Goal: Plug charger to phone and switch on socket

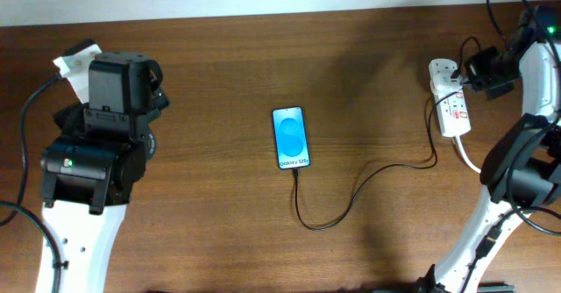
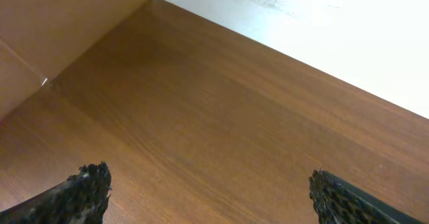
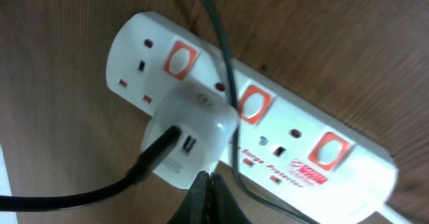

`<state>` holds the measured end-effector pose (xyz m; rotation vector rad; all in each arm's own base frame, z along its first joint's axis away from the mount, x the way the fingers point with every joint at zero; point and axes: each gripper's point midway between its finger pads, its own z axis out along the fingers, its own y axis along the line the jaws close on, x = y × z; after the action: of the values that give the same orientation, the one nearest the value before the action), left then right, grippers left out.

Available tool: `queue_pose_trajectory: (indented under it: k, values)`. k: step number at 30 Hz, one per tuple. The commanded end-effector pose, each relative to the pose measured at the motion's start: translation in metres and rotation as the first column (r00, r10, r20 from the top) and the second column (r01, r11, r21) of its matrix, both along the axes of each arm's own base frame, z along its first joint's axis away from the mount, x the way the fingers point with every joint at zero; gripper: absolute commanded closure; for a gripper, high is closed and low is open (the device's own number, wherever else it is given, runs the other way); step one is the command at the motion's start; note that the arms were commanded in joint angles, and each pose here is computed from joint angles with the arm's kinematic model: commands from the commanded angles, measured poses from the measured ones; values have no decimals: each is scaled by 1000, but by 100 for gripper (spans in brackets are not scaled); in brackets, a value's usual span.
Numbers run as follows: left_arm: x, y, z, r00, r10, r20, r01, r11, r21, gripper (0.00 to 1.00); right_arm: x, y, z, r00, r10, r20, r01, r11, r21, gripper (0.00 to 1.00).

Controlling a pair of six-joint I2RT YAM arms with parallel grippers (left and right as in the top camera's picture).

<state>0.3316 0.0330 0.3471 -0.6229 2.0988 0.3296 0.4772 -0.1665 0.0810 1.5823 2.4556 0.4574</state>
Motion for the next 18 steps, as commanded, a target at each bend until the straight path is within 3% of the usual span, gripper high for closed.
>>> queue_pose_trajectory:
  k: [1, 18]
  values:
    - [-3, 4, -2, 1000, 8, -20, -7, 1000, 27, 1, 1, -4, -13, 999, -21, -42, 19, 999, -41, 96]
    - [-4, 4, -2, 1000, 8, -24, -7, 1000, 28, 1, -7, -9, -32, 995, -32, -99, 27, 998, -54, 96]
